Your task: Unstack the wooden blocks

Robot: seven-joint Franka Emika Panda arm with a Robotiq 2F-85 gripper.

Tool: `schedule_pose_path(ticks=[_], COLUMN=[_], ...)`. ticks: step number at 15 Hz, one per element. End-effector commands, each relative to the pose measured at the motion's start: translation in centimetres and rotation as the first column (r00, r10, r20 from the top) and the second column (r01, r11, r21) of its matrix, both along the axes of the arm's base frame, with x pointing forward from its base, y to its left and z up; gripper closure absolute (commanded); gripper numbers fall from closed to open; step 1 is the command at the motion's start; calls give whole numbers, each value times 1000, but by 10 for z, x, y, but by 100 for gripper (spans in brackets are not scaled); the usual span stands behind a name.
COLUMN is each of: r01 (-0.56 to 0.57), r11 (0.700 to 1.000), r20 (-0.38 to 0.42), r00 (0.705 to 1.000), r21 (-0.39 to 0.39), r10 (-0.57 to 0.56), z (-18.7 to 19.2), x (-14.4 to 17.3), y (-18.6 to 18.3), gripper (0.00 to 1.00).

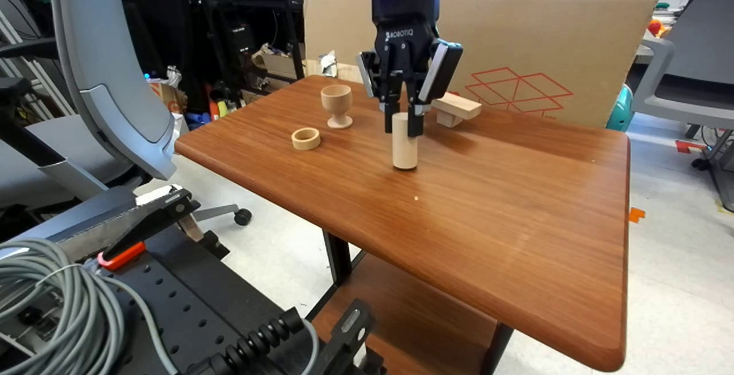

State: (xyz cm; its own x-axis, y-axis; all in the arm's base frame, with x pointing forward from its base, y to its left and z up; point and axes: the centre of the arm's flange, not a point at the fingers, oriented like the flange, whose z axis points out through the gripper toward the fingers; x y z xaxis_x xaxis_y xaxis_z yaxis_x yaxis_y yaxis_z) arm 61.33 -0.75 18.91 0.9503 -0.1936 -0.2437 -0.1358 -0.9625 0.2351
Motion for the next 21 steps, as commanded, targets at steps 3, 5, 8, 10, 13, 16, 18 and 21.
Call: schedule_pose_path(ticks=[3,5,8,10,13,16,18,21], r01=[-26,-37,-50,-54,-57,-33,-9,20], r11=[999,998,997,997,998,999,1000,1000], r20=[21,23,22,23,47,69,86,115], r00=[999,999,998,998,997,997,996,993], r21=[-41,-49,-61,-64,-39,-13,0,-5], r10=[26,38,52,55,58,34,9,-19], z=[-2,-2,-1,-1,14,42,57,66], x=[-4,-4,-5,-5,-7,6,16,27], y=[4,5,6,7,11,10,5,-3], gripper=[90,69,32,17,0,0,0,0])
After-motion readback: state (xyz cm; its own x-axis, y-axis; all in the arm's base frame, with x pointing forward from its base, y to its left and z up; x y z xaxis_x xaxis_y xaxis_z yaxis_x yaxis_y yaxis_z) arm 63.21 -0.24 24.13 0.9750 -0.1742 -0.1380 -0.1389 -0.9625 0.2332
